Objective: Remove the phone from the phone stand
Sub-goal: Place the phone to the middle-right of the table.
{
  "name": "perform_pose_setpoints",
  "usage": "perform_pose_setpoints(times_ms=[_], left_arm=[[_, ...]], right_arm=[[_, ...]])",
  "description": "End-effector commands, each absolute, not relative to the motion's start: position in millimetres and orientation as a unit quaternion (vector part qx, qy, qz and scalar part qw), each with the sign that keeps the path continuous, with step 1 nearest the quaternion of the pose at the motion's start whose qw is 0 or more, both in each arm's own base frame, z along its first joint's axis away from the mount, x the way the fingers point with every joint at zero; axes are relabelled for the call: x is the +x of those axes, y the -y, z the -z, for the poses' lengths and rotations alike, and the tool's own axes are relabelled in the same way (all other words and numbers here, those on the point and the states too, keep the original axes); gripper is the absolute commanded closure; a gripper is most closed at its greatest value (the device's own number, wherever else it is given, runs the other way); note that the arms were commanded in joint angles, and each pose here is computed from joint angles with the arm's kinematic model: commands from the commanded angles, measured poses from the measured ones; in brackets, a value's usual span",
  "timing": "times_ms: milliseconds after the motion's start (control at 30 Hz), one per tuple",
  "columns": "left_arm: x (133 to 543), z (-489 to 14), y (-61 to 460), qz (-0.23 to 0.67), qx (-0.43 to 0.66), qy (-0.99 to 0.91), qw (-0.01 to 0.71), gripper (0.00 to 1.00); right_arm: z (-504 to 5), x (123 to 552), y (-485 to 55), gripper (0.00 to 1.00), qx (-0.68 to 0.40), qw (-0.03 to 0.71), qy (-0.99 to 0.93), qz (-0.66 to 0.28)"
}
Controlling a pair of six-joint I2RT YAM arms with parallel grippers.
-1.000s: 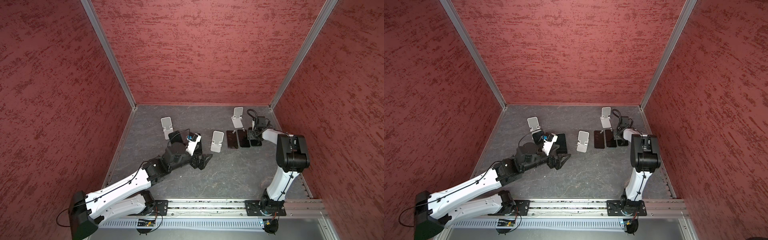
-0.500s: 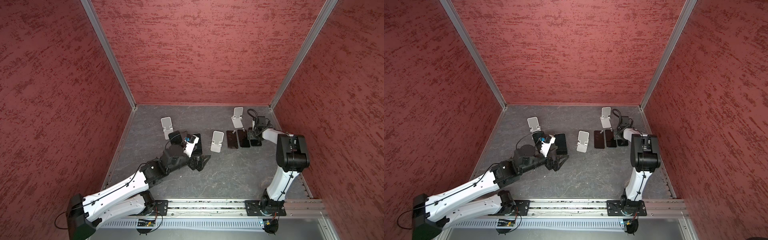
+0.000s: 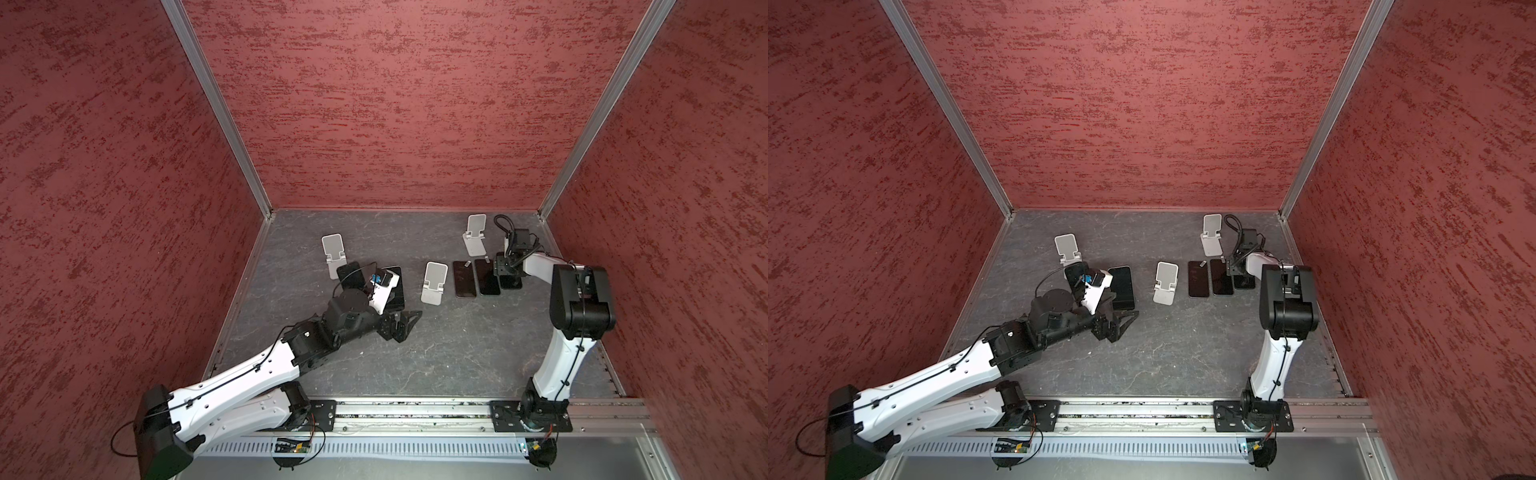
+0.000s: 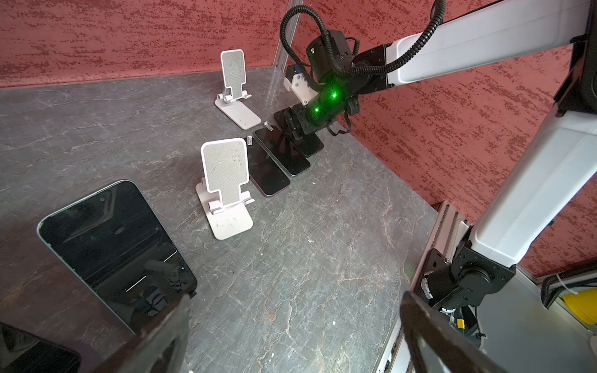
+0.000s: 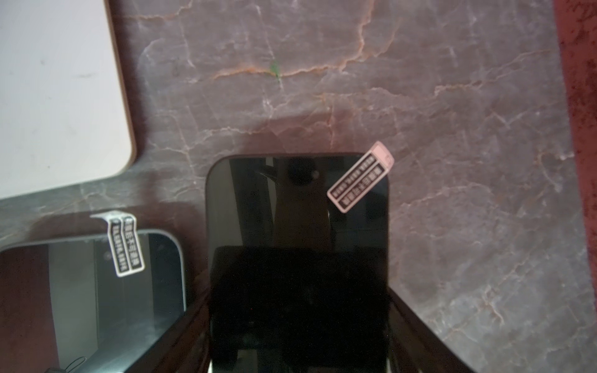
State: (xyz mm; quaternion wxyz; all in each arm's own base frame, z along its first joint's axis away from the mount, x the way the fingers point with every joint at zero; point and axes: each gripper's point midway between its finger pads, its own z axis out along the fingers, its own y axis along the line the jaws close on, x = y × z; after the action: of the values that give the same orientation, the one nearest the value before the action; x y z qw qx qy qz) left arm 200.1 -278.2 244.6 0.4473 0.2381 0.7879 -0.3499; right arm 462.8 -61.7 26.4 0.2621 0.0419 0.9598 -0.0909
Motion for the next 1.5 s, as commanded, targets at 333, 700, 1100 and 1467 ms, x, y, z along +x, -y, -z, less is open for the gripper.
perform_pose_setpoints(times_ms=[333,700,1100,1467], left_arm=[[202.6,-250.7,284.9,0.352,0.248,-0.779,0.456,0.01],[202.0,-250.1,286.6,0.349,0.258,-0.776,0.458,0.0],[201.8,-251.5,285.2,0.349,0.256,-0.776,0.459,0.0],[205.4,-248.3,285.9,0.342,0.25,-0.784,0.454,0.0]], right_arm=[[16.9,418.5,64.3,0.23,0.029,0.155,-0.982,0.101],[19.5,407.5,64.6,0.19,0.038,0.142,-0.984,0.102],[20.1,404.5,68.6,0.17,0.047,0.134,-0.983,0.113],[2.4,412.9,59.9,0.16,0.061,0.17,-0.98,0.084]])
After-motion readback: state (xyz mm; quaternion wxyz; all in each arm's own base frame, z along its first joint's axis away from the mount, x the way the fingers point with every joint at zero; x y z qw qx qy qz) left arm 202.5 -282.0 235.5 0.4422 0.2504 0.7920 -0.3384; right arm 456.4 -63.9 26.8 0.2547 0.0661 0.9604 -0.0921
